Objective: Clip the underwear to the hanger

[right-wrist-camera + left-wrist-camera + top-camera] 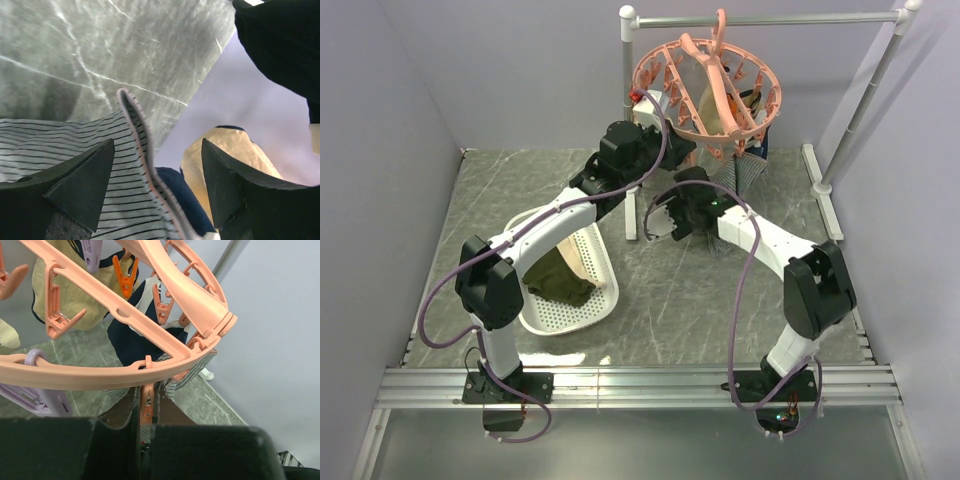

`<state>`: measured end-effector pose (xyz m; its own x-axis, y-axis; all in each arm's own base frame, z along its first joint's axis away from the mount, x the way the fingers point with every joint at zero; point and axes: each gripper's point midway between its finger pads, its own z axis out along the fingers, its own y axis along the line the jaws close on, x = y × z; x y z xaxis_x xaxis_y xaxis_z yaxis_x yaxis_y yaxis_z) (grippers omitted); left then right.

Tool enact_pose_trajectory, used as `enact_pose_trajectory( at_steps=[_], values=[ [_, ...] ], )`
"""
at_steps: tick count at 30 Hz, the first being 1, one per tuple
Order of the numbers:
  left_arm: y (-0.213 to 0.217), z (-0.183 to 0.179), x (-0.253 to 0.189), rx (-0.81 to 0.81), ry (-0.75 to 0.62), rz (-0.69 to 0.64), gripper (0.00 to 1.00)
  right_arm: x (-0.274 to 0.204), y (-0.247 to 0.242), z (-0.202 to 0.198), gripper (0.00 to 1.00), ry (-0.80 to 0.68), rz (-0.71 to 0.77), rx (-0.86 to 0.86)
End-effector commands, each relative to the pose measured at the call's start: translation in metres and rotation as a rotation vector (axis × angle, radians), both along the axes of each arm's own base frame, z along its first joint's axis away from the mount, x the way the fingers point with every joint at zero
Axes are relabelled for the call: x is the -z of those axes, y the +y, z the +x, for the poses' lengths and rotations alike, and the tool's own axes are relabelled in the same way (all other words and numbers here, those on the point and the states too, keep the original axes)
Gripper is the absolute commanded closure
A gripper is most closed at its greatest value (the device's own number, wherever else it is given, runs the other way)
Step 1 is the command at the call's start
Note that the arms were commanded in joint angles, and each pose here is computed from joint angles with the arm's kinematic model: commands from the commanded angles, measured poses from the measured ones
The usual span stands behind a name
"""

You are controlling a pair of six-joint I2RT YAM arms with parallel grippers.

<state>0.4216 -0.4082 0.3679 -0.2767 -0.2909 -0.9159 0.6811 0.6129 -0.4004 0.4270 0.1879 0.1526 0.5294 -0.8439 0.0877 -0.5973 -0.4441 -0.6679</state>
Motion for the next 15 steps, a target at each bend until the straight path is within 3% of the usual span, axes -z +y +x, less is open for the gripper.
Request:
enact_pose_trajectory(
  at_steps=[1,10,13,14,15],
  values=[
    [-0.007,-0.008,-0.032,0.035,-0.057,-0.053,1.0,-0.025,0.0,0.026,0.23,-0.107,-0.042,0.057],
    [-0.005,-0.008,-0.035,0.028,-0.061,-0.056,1.0,-0.022,-0.024,0.039,0.45,-0.039,-0.142,0.164],
    [-0.006,-0.007,-0.036,0.028,-0.061,-0.058,1.0,-0.023,-0.025,0.033,0.62,0.003,-0.141,0.168],
    [-0.006,-0.006,-0.037,0.025,-0.06,-0.059,1.0,-0.025,-0.023,0.03,0.75,0.013,-0.13,0.157],
    [-0.007,-0.007,-0.037,0.026,-0.058,-0.061,1.0,-0.026,-0.023,0.028,0.81,0.016,-0.126,0.152]
  ],
)
